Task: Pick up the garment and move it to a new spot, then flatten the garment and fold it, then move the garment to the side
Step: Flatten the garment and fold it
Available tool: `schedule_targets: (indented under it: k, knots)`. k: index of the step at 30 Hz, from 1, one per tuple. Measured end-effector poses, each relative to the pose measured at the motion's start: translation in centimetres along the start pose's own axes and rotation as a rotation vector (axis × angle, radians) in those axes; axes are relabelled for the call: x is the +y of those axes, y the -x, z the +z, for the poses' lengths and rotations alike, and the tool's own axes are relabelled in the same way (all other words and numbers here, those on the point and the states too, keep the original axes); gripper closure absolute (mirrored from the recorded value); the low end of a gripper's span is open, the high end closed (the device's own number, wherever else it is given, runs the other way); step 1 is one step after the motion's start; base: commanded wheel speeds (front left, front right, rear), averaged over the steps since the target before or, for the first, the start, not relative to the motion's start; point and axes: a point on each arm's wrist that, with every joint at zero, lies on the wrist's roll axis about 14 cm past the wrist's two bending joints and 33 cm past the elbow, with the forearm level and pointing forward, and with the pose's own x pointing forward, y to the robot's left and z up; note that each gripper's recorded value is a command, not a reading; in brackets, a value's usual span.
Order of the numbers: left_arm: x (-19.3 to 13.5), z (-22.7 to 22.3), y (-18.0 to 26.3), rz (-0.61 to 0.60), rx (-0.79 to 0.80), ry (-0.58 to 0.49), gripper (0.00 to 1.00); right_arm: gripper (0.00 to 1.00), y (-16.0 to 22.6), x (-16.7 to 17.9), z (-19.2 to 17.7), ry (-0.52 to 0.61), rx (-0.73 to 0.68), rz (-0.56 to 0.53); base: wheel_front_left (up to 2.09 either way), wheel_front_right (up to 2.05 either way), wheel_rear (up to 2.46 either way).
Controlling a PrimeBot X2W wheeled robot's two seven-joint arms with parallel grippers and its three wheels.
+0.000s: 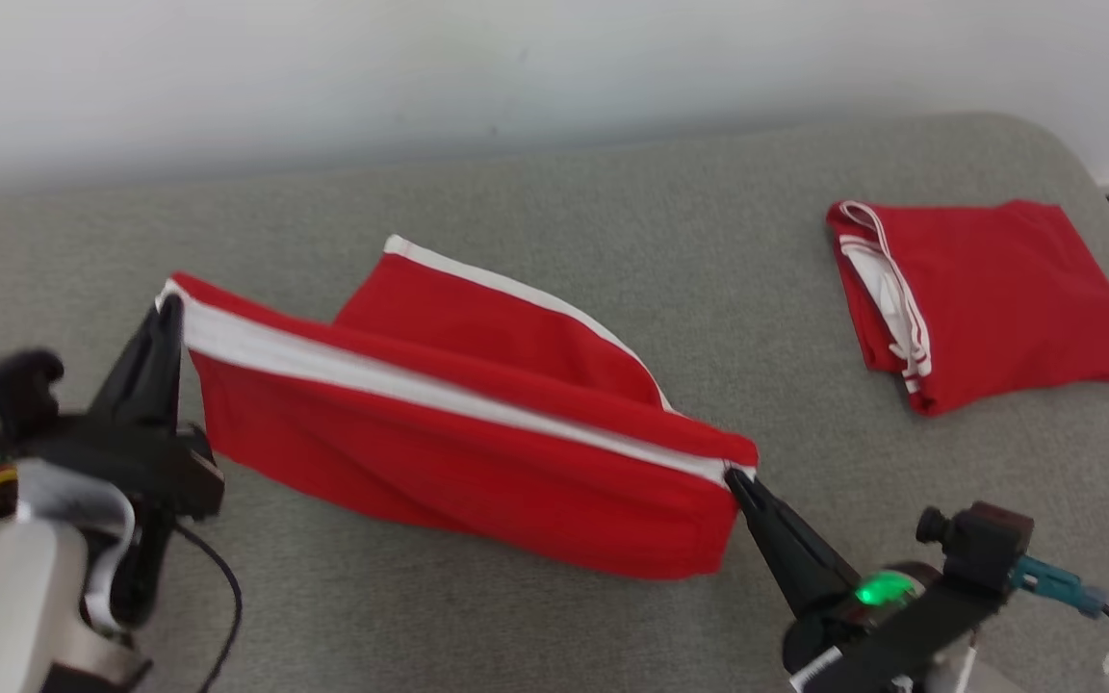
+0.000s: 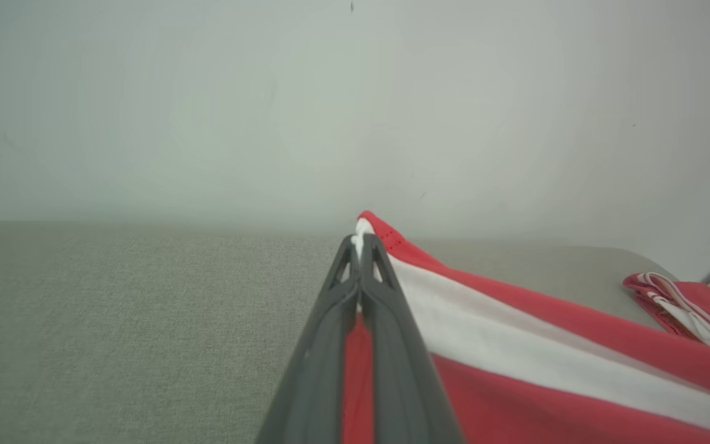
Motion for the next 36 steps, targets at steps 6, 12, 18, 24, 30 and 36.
schedule_targets:
  k: [6, 12, 18, 24, 30, 36]
  knots:
    - [-0.4, -1.3, -5.9, -0.046, 0.093, -0.057, 1.00, 1.00, -2.6, -1.8, 0.7, -0.005, -0.022, -0.042, 0.00, 0.00, 0.00]
    - [-1.3, -5.2, -10.1, -0.076, 0.217, -0.081, 1.00, 1.00, -3.0, -5.0, -0.3, -0.010, -0.003, -0.145, 0.00, 0.00, 0.00]
    - [-2.1, -9.7, -12.6, -0.097, 0.322, -0.106, 1.00, 1.00, -3.5, -6.6, -0.8, 0.000, 0.001, -0.199, 0.00, 0.00, 0.00]
    - [-2.8, -13.2, -13.5, -0.112, 0.390, -0.126, 0.02, 0.05, -3.2, -7.5, -1.9, 0.006, 0.025, -0.241, 0.00, 0.00, 0.00]
    - [-4.2, -11.6, -13.2, -0.128, 0.314, -0.094, 0.00, 0.00, -2.5, -7.7, 0.1, 0.037, -0.037, -0.259, 0.00, 0.00, 0.00]
    - [-3.5, -8.7, -11.3, -0.115, 0.205, -0.089, 0.00, 0.00, -0.3, -7.3, 2.9, 0.181, -0.114, -0.262, 0.00, 0.00, 0.00]
